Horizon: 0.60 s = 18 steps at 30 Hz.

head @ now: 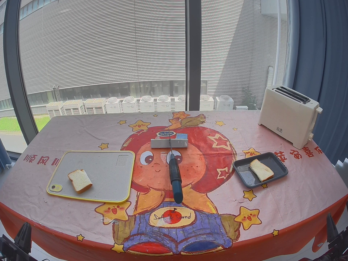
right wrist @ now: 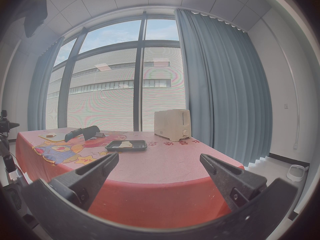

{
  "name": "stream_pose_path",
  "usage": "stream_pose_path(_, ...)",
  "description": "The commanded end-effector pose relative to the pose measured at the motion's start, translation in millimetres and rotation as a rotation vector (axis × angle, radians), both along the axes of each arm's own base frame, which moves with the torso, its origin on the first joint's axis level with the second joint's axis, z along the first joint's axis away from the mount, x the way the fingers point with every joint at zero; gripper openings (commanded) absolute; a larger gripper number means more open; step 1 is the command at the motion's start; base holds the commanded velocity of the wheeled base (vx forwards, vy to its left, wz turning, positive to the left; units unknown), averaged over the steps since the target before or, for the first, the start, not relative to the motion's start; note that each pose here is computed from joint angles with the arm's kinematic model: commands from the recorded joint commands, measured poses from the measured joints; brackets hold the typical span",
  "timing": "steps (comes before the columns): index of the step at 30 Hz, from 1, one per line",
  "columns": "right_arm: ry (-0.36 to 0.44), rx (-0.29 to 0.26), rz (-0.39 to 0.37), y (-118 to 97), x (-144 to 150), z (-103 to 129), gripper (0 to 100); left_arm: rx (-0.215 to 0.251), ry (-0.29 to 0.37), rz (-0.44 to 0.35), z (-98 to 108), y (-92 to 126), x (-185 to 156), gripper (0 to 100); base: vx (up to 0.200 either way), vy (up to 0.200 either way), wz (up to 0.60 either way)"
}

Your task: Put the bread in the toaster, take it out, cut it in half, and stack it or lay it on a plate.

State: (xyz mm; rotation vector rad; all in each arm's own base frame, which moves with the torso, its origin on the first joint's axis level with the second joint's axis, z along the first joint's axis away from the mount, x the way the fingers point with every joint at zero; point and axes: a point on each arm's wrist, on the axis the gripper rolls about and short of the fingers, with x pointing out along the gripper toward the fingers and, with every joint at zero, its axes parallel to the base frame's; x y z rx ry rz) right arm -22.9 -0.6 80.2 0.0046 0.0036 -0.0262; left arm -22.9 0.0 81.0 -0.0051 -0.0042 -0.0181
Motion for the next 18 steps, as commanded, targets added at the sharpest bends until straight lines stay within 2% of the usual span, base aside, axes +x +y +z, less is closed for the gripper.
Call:
stream_pose_path(1, 0.001, 0.0, 0.0, 0.0, 0.0, -4.9, 100, 0.011, 0.001, -0.002, -5.2, 0.0, 0.1, 0, 0.0, 0.0, 0.0)
stream_pose_path(4, -0.001, 0.0, 0.0, 0.0, 0.0, -4.8, 100, 0.014, 0.001, -0.008, -5.2, -0.2, 0.1, 0, 0.0, 0.0, 0.0)
stream_pose_path(5, -0.001, 0.0, 0.0, 0.0, 0.0, -4.8, 100, 0.011, 0.002, -0.008, -5.4, -0.2, 0.1, 100, 0.0, 0.0, 0.0)
stream_pose_path(18, 0.0, -0.003, 0.002, 0.0, 0.1, -5.1, 100, 0.014, 0.001, -0.006, -5.2, -0.1, 0.1, 100, 0.0, 0.0, 0.0)
